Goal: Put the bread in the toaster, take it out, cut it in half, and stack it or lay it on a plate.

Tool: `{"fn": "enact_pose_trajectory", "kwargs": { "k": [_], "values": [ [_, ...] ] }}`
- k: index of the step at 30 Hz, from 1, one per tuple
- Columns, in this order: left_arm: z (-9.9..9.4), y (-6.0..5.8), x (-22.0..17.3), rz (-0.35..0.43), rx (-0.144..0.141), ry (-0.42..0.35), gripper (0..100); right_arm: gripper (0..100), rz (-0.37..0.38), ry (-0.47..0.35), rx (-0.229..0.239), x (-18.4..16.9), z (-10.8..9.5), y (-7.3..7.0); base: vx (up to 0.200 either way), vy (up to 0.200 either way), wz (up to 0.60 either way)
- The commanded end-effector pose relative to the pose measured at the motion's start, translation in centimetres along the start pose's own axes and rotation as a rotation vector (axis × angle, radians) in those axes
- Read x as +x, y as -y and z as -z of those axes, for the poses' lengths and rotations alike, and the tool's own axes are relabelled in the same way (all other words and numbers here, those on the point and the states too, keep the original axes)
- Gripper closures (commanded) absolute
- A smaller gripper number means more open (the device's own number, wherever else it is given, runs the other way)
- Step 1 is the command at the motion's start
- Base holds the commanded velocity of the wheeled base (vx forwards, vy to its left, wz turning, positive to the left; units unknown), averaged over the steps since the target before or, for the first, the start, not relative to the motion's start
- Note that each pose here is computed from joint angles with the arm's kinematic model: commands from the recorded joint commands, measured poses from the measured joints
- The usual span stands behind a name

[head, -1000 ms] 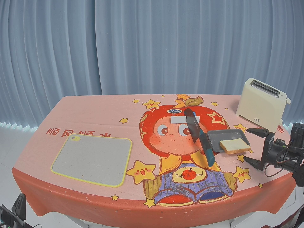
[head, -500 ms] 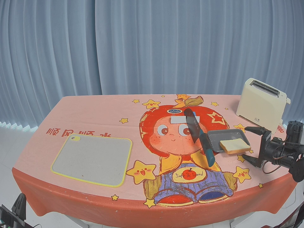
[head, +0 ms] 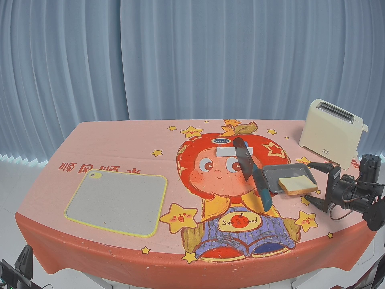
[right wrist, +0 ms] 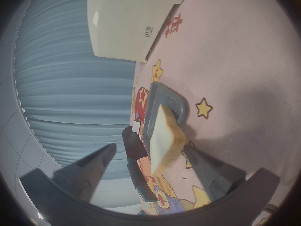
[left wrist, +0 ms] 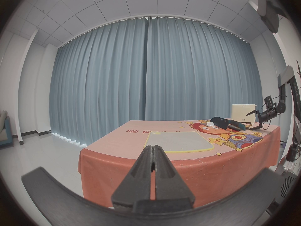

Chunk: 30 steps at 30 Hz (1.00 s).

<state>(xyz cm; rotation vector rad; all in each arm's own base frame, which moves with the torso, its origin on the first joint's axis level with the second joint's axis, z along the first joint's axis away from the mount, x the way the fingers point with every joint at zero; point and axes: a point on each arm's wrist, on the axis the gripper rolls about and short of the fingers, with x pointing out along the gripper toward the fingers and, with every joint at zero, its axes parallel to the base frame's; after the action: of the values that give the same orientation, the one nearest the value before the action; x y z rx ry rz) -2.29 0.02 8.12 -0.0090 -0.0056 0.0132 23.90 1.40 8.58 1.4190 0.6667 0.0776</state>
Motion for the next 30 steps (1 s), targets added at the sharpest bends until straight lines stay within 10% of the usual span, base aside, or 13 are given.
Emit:
{"fn": "enact_pose_trajectory", "kwargs": {
  "k": [1,19,30],
  "values": [
    [0.5,0.0,0.1,-0.001,0.000,-0.012,100,100,0.015,-0.004,0.007,0.1,0.0,0.3,0.000,0.000,0.00],
    [0.5,0.0,0.1,-0.001,0.000,-0.012,100,100,0.026,-0.018,0.007,-0.5,0.7,0.7,0.000,0.000,0.00],
    [0.5,0.0,0.1,-0.001,0.000,-0.012,100,100,-0.090,0.010,-0.059,-1.7,0.8,-1.9,0.000,0.000,0.00]
  ]
}}
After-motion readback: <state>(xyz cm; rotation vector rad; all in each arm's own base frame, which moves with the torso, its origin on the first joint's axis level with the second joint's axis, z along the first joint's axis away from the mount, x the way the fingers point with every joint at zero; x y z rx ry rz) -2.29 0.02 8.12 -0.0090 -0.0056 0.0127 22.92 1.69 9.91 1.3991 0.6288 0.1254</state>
